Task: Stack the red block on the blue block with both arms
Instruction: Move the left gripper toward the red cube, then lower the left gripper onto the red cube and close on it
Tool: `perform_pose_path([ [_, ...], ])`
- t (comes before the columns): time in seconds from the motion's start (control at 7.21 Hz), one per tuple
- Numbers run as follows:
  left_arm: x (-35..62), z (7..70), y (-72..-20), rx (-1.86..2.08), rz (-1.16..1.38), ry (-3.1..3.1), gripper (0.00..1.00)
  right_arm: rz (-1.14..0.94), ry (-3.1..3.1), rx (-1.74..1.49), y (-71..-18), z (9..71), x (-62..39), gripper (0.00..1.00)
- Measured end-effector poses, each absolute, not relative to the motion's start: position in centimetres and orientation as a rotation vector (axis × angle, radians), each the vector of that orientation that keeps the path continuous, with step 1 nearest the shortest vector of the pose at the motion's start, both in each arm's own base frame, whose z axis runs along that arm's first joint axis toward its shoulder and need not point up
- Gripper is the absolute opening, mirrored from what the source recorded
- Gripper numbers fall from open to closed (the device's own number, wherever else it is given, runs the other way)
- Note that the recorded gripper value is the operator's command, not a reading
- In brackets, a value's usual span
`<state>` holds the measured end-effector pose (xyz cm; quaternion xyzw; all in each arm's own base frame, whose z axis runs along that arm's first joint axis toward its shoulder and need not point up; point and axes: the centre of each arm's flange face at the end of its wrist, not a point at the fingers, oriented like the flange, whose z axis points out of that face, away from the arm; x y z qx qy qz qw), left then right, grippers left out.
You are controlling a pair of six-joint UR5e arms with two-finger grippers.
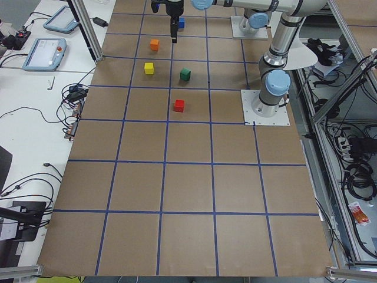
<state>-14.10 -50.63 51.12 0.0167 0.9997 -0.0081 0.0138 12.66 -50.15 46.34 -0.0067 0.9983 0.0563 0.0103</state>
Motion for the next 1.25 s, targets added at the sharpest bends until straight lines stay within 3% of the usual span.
perform_pose_path([
  [0.55, -9.2, 47.8, -52.0, -0.01, 0.073, 3.12, 1.0, 0.18, 3.126, -0.02, -50.2, 46.2, 12.5, 1.0],
  [0.83, -4.1, 42.0, -52.6, 0.044, 0.175, 3.128, 1.0, 0.173, 3.129, -0.014, -50.0, 46.5, 12.4, 1.0],
  [1.25, 0.7, 30.0, -51.8, 0.122, 0.109, 3.122, 1.0, 0.132, 3.147, -0.02, -49.9, 47.4, 12.3, 1.0],
])
